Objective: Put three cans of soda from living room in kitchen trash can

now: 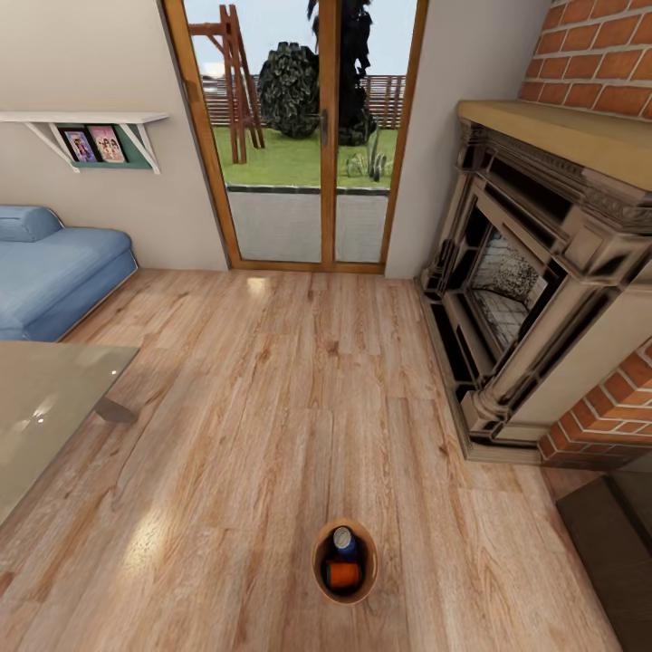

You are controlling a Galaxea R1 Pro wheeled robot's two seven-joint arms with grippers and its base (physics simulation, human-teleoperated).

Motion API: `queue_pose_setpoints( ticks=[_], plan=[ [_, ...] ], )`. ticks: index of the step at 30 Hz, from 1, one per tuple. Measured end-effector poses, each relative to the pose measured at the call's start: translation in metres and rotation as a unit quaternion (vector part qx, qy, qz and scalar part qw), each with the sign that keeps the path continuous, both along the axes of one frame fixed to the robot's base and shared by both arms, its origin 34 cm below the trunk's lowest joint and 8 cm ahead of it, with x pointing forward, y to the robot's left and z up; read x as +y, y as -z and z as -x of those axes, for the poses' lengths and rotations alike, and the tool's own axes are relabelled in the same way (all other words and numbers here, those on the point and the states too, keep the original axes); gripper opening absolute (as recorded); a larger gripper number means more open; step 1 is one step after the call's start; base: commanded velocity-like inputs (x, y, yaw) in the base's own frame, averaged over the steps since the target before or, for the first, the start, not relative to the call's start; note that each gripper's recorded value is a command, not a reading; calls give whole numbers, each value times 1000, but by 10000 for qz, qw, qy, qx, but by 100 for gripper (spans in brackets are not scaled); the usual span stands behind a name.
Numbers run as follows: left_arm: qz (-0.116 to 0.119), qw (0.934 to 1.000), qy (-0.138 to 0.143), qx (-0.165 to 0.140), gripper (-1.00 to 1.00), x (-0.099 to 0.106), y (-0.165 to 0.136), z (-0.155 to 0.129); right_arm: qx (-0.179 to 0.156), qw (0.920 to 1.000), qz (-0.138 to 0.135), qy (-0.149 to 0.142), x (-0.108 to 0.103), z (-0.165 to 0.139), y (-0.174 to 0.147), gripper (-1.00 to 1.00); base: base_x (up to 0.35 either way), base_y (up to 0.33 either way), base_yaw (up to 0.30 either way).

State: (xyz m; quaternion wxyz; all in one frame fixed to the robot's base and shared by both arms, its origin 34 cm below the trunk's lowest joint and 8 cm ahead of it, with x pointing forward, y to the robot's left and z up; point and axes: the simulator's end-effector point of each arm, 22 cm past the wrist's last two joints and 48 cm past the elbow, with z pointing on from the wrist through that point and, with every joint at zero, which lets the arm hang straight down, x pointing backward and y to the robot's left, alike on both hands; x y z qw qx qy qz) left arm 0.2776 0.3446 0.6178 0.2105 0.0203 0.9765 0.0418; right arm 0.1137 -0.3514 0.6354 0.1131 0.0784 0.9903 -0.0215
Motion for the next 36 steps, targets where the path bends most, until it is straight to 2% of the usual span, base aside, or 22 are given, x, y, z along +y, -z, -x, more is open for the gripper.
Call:
queue_pose_setpoints(
  ticks=[4,6,11,17,18,19,25,36],
  plan=[
    [-13,10000,1,97,100,1,1,11,87,10000,-15,28,2,8,0,100,0,0,0],
    [-51,9995,-13,297,100,5,0,40,111,9999,-21,32,2,10,-1,100,0,0,0],
    [-135,9984,-39,542,100,12,-1,72,132,9999,-23,41,2,12,-1,100,0,0,0],
    [-417,9946,-73,950,100,36,-8,122,137,9999,-13,75,2,13,-1,100,0,0,0],
    [-454,9926,-70,1127,100,39,-12,146,139,9999,-10,83,1,14,-1,100,0,0,0],
    [-457,9919,-64,1185,100,38,-13,154,138,9999,-9,85,1,14,-1,100,0,0,0],
    [-458,9902,-51,1315,100,38,-17,173,148,9999,-15,84,2,14,-1,100,0,0,0],
    [-427,9899,-23,1349,100,35,-18,178,162,9998,-27,73,3,16,-1,100,0,0,0]
  ],
)
